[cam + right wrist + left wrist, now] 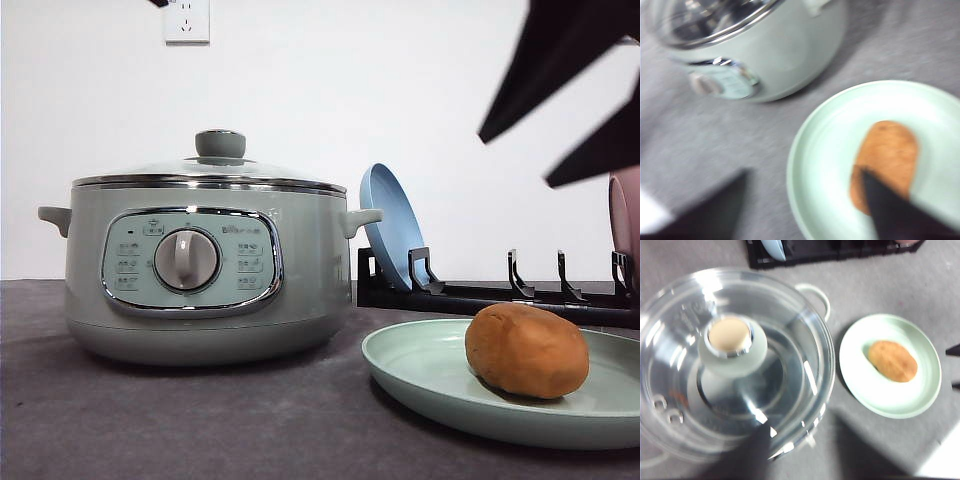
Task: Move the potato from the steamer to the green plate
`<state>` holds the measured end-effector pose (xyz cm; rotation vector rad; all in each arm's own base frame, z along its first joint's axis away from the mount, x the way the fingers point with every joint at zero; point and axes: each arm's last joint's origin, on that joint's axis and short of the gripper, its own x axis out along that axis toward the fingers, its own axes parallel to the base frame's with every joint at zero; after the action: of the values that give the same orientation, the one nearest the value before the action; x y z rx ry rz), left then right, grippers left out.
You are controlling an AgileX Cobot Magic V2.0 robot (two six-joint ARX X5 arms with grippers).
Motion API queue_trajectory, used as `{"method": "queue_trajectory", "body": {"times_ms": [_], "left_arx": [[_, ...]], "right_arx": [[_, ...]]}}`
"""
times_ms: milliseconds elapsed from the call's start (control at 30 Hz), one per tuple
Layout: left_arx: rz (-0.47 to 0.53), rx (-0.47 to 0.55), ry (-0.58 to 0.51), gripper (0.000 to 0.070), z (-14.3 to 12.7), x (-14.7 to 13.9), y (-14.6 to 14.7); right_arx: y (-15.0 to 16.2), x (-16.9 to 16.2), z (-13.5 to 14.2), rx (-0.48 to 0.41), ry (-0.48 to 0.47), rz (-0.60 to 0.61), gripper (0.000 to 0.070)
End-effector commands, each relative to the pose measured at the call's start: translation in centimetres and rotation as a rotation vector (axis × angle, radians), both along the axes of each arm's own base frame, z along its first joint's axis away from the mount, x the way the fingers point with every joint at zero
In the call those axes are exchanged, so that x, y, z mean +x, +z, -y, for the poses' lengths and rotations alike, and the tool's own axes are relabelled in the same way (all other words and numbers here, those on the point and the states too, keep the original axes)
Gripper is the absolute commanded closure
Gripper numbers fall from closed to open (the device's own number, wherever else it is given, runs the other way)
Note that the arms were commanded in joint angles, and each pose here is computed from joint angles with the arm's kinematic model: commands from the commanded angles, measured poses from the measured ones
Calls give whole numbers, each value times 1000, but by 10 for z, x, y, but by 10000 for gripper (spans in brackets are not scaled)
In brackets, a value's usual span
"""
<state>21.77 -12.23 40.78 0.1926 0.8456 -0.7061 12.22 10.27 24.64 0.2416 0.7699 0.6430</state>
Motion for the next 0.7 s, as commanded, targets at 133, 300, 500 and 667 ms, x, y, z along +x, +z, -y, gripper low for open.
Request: {"method": "queue_trajectory", "body": {"times_ms": [133, 300, 500, 667], "left_arx": [[-13, 0, -8, 700, 2, 0, 2], [-7, -3, -8, 700, 2, 0, 2], [-8, -3, -8, 700, 2, 0, 2], [-8, -3, -8, 700, 2, 0, 2]], "right_arx": [[4, 0, -2, 6, 17, 12, 700], [4, 1, -2, 11, 17, 18, 700], [6, 2, -3, 27, 17, 38, 700], [7, 2, -3, 33, 17, 46, 700]]}}
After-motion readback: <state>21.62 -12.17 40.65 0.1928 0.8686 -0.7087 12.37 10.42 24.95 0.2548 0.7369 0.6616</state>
